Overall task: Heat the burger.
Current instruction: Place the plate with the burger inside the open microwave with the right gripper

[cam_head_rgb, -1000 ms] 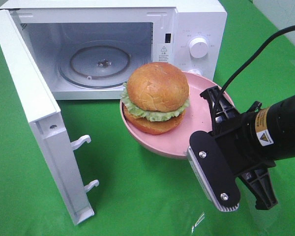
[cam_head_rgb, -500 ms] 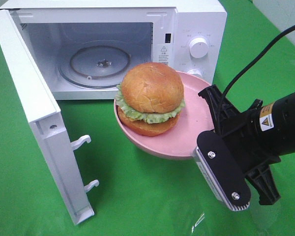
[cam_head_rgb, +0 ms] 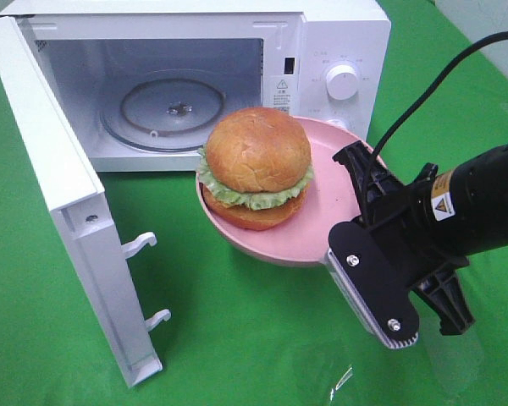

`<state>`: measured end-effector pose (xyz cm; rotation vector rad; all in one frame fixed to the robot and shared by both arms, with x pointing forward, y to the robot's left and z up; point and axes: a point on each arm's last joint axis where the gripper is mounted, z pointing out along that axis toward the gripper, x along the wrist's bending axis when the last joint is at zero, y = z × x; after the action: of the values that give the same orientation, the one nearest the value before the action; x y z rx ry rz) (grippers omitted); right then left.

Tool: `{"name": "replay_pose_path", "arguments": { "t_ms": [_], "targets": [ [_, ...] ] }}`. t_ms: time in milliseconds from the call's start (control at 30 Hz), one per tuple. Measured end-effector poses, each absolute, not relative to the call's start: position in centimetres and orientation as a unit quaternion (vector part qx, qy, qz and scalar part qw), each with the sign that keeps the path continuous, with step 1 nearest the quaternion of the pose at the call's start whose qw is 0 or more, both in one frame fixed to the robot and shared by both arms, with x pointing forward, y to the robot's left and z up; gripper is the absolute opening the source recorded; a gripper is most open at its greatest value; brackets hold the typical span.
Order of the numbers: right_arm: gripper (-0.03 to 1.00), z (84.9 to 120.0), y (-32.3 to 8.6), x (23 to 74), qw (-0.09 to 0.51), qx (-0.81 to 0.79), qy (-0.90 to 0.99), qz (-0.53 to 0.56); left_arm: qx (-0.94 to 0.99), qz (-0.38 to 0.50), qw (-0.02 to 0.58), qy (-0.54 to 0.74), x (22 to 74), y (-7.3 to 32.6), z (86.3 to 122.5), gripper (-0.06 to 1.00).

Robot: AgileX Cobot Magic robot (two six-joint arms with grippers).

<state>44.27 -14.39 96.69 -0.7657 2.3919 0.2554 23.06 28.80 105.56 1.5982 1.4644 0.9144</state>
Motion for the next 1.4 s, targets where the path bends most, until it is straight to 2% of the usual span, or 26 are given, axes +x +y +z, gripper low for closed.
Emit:
{"name": "replay_pose_path", "arguments": {
  "t_ms": [1400],
  "targets": [
    [0.03, 95.6, -7.1, 49.9, 0.306, -0.334, 0.886, 0.103, 0.627, 0.359, 0.384, 0.575, 23.1, 28.8, 105.6, 0.99]
  ]
}}
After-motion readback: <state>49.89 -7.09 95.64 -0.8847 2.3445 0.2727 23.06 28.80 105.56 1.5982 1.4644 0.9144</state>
